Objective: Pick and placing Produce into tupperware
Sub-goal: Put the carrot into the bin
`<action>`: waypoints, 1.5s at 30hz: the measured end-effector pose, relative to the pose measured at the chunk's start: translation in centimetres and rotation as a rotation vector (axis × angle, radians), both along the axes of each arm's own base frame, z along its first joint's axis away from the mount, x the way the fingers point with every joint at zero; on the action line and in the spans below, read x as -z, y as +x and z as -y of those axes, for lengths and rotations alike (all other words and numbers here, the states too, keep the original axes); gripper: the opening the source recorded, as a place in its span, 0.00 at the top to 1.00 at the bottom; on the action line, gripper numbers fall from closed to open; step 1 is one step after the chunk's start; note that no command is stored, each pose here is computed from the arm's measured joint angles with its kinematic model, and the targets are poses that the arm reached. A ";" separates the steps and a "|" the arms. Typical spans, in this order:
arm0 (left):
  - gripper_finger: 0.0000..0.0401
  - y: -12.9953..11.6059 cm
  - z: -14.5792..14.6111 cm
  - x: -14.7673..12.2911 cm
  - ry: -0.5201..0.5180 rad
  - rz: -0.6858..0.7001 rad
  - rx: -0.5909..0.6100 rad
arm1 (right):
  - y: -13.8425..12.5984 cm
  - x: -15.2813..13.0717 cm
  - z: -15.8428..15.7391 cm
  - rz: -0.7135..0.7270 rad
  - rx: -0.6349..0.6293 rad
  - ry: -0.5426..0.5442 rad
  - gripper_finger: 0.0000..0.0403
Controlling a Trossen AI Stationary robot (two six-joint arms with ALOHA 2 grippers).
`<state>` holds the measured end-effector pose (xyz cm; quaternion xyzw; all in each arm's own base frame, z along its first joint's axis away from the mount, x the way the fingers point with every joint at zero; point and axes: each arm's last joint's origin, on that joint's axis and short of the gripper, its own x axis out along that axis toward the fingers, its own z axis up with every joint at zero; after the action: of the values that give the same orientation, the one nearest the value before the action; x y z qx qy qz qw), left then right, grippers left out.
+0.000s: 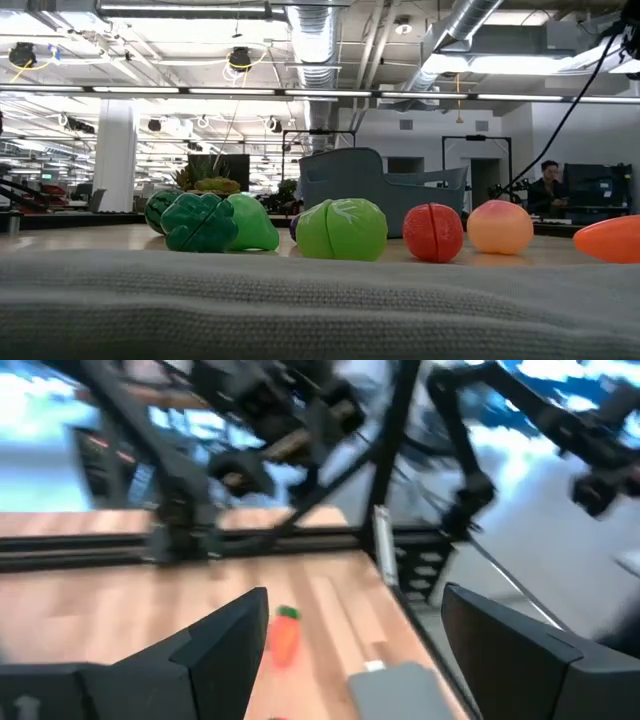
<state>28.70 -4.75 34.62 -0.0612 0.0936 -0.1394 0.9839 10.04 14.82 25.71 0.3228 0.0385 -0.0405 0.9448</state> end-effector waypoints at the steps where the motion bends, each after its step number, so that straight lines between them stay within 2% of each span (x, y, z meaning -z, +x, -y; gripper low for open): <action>1: 0.29 -1.2 -0.3 0.4 -0.007 0.001 -0.037 | 0.1 0.0 0.1 -0.002 0.006 -0.002 0.28; 6: 0.29 -6.6 -1.1 2.1 -0.088 0.023 -0.179 | 0.8 0.8 0.4 -0.077 -0.056 0.032 0.28; 10: 0.29 -9.9 -0.8 3.7 -0.160 0.030 -0.207 | 1.4 2.5 1.1 -0.262 -0.128 0.137 0.28; 13: 0.29 -11.9 -0.5 4.6 -0.201 0.021 -0.241 | 2.0 3.7 1.3 -0.393 -0.156 0.164 0.28; 17: 0.29 -14.0 -0.1 5.4 -0.224 -0.020 -0.296 | 2.8 4.0 1.2 -0.528 -0.171 0.116 0.28; 20: 0.29 -15.1 -0.1 5.6 -0.219 -0.046 -0.354 | 3.3 3.4 1.0 -0.643 -0.156 0.032 0.28; 27: 0.29 -16.7 -0.3 6.2 -0.206 -0.094 -0.432 | 5.2 3.1 -0.7 -0.904 -0.213 -0.214 0.28; 31: 0.29 -17.2 -0.5 6.5 -0.189 -0.118 -0.462 | 6.9 4.3 -2.2 -1.006 -0.248 -0.294 0.28; 36: 0.29 -17.5 -0.6 6.7 -0.171 -0.139 -0.470 | 8.1 5.6 -3.3 -1.052 -0.230 -0.329 0.28; 45: 0.29 -17.7 -0.8 6.8 -0.155 -0.143 -0.486 | 9.6 7.8 -3.3 -1.123 -0.137 -0.290 0.28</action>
<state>11.00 -3.95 27.81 -0.1667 0.1344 0.0991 0.9718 19.66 18.10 17.87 0.1159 0.5484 -0.1489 0.8146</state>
